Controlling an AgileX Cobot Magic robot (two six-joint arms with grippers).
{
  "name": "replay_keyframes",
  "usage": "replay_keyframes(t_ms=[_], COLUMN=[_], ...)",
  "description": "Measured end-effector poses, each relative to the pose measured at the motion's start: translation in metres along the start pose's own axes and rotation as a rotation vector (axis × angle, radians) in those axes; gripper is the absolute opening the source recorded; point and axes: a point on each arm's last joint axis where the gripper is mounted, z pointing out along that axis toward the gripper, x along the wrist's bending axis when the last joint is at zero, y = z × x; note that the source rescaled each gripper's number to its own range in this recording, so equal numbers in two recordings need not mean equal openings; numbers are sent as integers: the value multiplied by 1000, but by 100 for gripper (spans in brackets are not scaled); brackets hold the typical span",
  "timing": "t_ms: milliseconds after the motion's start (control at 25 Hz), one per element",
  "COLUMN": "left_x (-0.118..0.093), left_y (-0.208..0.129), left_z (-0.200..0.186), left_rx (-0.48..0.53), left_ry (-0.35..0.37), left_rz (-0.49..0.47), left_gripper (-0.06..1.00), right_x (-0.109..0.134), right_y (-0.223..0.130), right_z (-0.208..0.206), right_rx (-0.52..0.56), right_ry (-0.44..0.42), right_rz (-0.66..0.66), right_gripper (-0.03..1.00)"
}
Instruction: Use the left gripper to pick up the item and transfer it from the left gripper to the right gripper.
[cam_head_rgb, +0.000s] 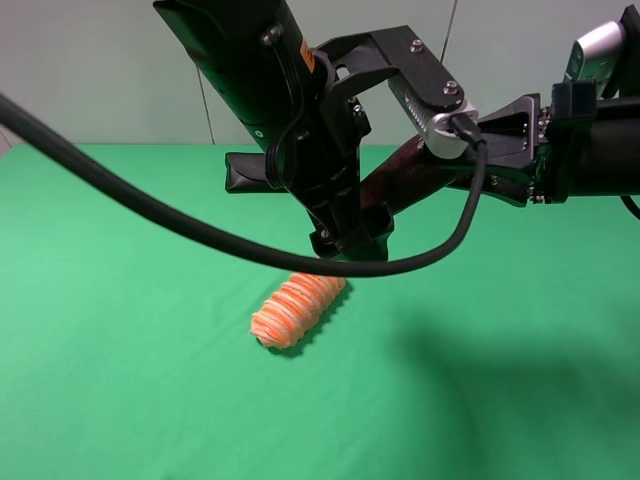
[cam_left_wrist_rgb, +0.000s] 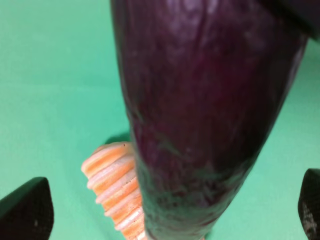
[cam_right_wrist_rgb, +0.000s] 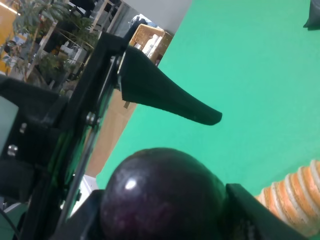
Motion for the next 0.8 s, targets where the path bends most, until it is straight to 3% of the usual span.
replay_keyframes(t_ms=[600, 800], left_x=[-2, -4], left_y=[-7, -8], left_z=[-1, -21], left_rx=[74, 54], left_ry=[-26, -8], left_rz=[7, 13], left_gripper=[100, 100], right_x=[-1, -3], right_y=[-1, -2], right_z=[0, 0], right_rx=[8, 18], right_ry=[-11, -35], right_rz=[5, -4], right_gripper=[1, 1])
